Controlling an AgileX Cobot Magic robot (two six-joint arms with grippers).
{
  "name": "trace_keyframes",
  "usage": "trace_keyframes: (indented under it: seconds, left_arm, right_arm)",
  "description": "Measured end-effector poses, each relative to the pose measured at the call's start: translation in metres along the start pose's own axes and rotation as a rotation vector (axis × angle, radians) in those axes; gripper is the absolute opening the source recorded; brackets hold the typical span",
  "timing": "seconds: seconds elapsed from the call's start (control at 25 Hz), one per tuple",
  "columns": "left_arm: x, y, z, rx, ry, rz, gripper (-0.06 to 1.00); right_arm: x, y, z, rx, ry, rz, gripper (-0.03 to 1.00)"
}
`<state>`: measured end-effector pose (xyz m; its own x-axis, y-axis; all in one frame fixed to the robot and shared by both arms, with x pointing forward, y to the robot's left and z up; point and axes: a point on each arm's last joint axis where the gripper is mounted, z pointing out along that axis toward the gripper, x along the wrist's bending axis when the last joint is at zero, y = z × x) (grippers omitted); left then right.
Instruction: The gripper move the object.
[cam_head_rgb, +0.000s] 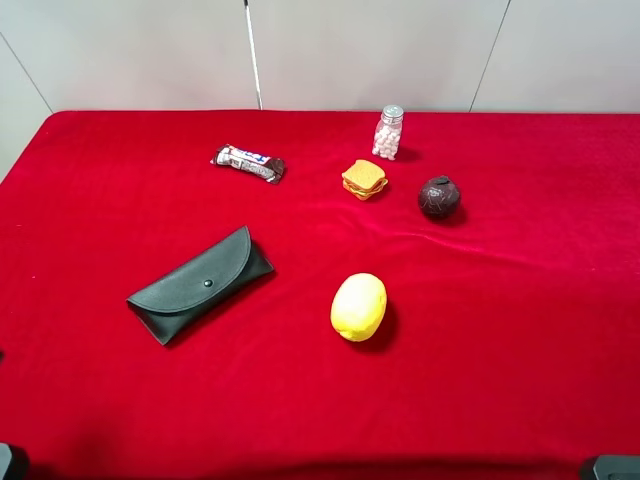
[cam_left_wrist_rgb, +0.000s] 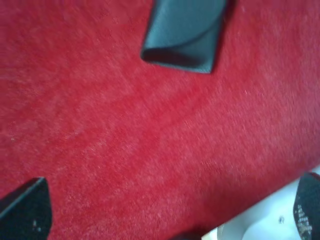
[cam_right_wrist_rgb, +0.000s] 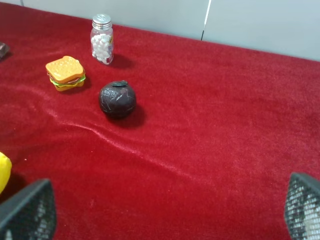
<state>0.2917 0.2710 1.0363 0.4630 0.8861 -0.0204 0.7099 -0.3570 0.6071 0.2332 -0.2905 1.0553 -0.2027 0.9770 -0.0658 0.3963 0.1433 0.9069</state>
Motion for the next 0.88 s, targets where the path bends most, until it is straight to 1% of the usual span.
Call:
trace_keyframes:
  seconds: [0.2, 0.44, 0.72, 0.88]
  left_arm:
    - [0.01, -0.012, -0.018, -0.139, 0.084, -0.133, 0.96]
    - [0.01, -0.03, -0.035, -0.293, 0.195, -0.242, 0.96]
    - [0.001, -0.043, -0.046, -0.418, 0.312, -0.303, 0.96]
    - [0.0, -0.044, -0.047, -0.43, 0.34, -0.321, 0.96]
  right_arm:
    - [0.0, 0.0, 0.0, 0.0, 0.0, 0.0, 0.69]
    - [0.0, 0.0, 0.0, 0.0, 0.0, 0.0, 0.69]
    - [0.0, 0.0, 0.0, 0.0, 0.0, 0.0, 0.69]
    - [0.0, 0.0, 0.0, 0.0, 0.0, 0.0, 0.69]
